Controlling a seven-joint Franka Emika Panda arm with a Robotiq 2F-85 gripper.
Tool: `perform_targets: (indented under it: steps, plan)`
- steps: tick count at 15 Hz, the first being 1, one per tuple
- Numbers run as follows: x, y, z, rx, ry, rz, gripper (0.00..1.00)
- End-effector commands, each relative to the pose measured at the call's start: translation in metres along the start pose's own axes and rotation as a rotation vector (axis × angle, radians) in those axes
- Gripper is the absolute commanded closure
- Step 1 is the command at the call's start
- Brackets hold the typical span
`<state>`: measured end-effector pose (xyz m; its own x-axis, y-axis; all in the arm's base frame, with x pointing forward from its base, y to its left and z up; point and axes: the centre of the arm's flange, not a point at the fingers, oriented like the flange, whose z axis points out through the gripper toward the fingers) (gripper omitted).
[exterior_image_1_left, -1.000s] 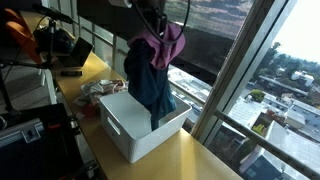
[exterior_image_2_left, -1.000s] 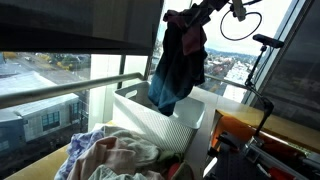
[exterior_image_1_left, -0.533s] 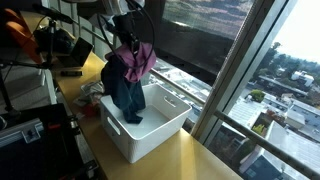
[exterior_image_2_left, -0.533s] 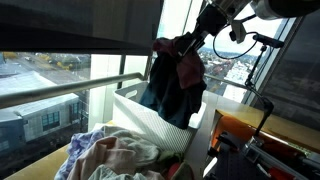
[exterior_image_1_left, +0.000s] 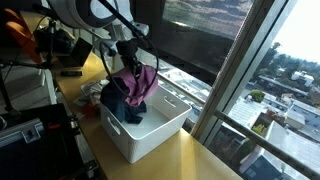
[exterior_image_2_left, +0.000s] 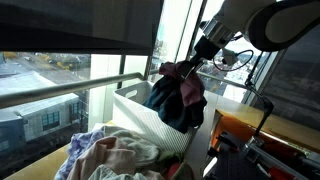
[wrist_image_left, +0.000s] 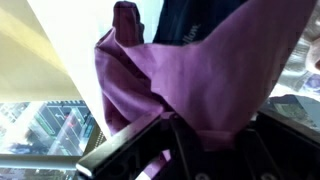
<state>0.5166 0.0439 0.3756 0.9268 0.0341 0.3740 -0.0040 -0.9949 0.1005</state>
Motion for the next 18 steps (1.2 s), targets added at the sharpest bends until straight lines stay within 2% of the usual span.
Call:
perform_targets:
  steps: [1, 4, 8, 9, 13, 16, 18]
  plan:
    - [-0.010, 0.024, 0.044, -0.065, -0.011, 0.038, 0.95]
    - [-0.021, 0.027, 0.071, -0.106, -0.040, 0.053, 0.95]
    - [-0.030, 0.012, 0.091, -0.129, -0.072, 0.058, 0.95]
    - [-0.033, 0.005, 0.094, -0.130, -0.079, 0.058, 0.59]
    - [-0.035, -0.017, 0.097, -0.125, -0.084, 0.052, 0.31]
    - [-0.031, -0.025, 0.079, -0.109, -0.063, 0.052, 0.10]
    - [-0.026, -0.045, 0.057, -0.087, -0.032, 0.040, 0.00]
